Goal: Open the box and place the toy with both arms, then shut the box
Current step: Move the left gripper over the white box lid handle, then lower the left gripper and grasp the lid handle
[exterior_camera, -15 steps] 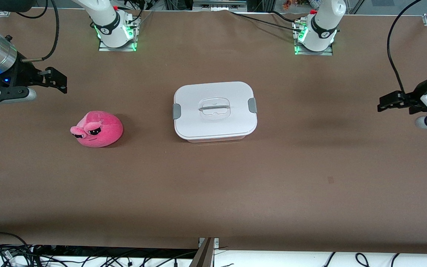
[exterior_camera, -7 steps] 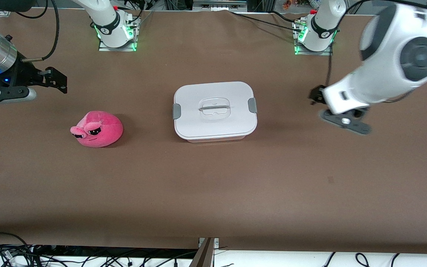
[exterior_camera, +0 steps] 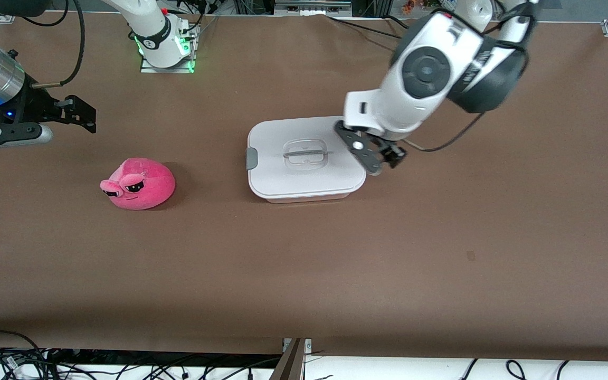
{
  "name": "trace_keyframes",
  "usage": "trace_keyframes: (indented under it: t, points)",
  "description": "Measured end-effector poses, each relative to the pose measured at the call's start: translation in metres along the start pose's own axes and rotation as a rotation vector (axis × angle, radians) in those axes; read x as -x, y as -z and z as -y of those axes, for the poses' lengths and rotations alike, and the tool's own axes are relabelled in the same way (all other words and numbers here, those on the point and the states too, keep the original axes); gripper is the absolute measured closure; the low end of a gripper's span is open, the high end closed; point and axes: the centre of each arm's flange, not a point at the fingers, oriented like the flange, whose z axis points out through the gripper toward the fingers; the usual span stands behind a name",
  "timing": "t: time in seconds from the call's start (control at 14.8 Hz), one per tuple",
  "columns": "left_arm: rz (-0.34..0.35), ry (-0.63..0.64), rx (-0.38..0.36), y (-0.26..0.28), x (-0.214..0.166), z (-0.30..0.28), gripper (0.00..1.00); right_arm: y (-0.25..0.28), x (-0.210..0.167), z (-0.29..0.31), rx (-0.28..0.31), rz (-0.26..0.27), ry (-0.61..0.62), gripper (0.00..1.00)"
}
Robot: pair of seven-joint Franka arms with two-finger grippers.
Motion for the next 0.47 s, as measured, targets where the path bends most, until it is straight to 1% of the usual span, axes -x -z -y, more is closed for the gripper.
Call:
trace_keyframes:
  t: [0.13, 0.27, 0.47]
  points:
    - [-0.016, -0.116, -0.018, -0.022, -0.020, -0.018, 0.00, 0.000, 0.000, 0.000, 0.000, 0.000, 0.000, 0.00]
    - [-0.019, -0.202, -0.048, -0.044, -0.035, -0.037, 0.00, 0.000, 0.000, 0.000, 0.000, 0.000, 0.000, 0.00]
    - [-0.005, -0.294, -0.130, -0.067, -0.050, -0.067, 0.00, 0.000, 0.000, 0.001, 0.000, -0.001, 0.001, 0.00]
